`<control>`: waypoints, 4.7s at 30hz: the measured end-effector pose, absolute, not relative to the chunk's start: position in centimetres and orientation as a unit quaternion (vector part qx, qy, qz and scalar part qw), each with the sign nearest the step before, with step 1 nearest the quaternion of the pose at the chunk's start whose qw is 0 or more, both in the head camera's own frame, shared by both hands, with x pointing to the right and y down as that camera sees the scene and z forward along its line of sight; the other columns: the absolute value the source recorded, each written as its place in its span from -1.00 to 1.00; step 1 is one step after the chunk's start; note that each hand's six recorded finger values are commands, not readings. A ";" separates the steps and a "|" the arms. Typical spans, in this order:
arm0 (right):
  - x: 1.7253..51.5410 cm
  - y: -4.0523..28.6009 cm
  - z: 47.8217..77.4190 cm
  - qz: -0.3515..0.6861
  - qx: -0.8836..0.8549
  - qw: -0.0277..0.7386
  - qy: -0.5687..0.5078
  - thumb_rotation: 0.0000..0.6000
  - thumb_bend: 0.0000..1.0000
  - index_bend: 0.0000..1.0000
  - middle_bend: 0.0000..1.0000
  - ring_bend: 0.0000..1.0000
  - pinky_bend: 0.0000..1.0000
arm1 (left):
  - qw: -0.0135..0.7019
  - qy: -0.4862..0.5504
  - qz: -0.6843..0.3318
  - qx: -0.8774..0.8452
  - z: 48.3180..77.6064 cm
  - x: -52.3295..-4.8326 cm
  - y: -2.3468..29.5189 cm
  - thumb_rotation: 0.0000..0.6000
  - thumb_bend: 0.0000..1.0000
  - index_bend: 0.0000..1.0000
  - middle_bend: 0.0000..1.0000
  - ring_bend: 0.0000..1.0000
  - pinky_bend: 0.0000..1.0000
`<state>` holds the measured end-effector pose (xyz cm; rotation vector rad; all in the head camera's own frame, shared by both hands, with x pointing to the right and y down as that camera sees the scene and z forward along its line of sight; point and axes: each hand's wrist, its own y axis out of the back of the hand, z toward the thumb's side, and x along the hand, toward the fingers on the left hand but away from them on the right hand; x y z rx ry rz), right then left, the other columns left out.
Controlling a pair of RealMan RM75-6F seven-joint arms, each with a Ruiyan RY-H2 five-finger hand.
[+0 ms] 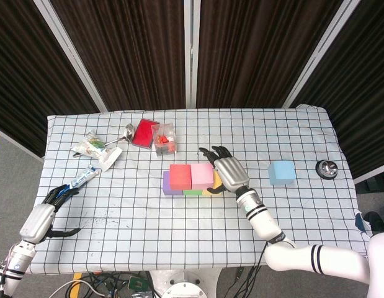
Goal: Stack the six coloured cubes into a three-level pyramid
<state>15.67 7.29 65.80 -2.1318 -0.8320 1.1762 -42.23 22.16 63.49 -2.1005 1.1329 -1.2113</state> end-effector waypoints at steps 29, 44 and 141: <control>38.0 6.6 68.2 0.616 -0.677 0.306 -0.264 1.00 -0.98 -1.00 -0.80 -1.00 -1.00 | 0.230 0.386 -0.444 -0.775 64.3 -40.1 22.3 1.00 -1.00 -0.76 -0.64 -0.98 -0.88; 40.9 5.9 69.4 0.628 -0.672 0.317 -0.233 1.00 -0.85 -1.00 -0.68 -1.00 -1.00 | 0.234 0.374 -0.448 -0.778 64.5 -39.2 22.3 1.00 -1.00 -0.76 -0.64 -0.98 -0.88; 6.6 4.2 58.0 0.532 -0.723 0.360 -0.255 1.00 -0.68 -1.00 0.20 -0.57 -1.00 | 0.217 0.425 -0.406 -0.779 63.2 -40.4 21.6 1.00 -1.00 -0.76 -0.64 -0.98 -0.87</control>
